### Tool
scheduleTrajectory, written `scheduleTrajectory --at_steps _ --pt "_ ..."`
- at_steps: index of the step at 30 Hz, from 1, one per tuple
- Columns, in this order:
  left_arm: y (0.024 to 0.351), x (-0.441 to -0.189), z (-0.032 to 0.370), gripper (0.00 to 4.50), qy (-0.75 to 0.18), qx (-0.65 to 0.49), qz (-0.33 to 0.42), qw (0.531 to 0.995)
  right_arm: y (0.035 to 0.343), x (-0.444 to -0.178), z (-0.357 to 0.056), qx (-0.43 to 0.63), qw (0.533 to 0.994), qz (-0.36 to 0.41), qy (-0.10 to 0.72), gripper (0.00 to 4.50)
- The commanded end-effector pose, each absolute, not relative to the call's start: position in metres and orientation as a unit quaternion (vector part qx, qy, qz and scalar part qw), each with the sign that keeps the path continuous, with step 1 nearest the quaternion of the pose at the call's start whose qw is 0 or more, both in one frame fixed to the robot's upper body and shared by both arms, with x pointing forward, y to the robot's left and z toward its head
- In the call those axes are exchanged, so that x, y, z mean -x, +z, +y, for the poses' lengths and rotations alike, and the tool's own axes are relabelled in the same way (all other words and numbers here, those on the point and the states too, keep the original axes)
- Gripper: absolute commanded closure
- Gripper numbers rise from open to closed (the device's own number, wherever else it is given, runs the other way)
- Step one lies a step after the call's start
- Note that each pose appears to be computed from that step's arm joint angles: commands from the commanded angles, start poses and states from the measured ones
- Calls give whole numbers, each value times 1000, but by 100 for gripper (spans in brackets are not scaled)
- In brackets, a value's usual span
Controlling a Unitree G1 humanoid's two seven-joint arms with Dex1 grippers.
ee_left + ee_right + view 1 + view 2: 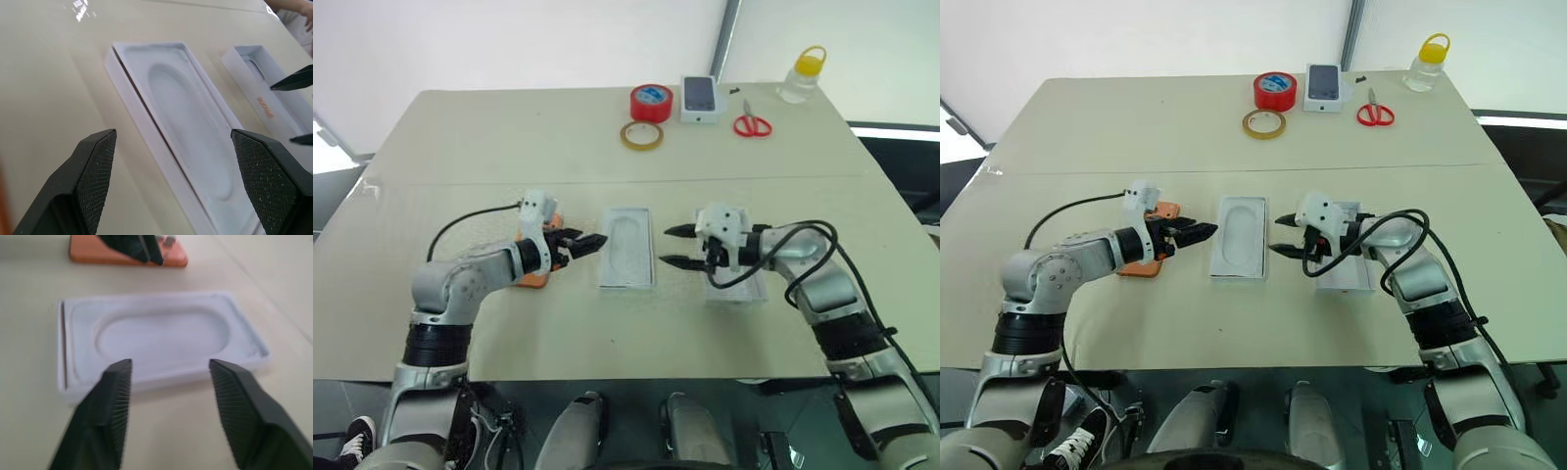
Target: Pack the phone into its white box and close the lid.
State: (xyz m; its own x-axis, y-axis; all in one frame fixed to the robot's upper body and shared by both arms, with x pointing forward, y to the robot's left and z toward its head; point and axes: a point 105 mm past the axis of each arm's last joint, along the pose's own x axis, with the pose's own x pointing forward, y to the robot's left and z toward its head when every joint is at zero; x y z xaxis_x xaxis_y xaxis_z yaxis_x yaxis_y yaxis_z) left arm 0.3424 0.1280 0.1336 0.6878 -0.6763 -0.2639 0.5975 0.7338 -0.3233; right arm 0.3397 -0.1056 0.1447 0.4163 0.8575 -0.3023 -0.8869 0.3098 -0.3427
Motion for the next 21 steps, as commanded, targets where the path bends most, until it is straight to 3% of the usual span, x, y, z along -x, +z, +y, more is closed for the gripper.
scheduleTrajectory --at_steps 1,3,11,14,21 --pt "156 -341 141 55 -340 61 112 932 162 -340 -87 229 809 -16 541 346" --pt "157 -339 152 55 -326 37 90 940 162 -344 -76 234 813 -26 533 447" --pt "164 -339 205 55 -231 -13 10 973 129 -355 -27 302 796 -15 525 447" --pt "163 -337 205 55 -233 -14 8 972 116 -362 -26 337 788 2 515 447" --pt "158 -333 201 55 -231 -29 9 973 97 -351 -42 368 748 50 550 447"
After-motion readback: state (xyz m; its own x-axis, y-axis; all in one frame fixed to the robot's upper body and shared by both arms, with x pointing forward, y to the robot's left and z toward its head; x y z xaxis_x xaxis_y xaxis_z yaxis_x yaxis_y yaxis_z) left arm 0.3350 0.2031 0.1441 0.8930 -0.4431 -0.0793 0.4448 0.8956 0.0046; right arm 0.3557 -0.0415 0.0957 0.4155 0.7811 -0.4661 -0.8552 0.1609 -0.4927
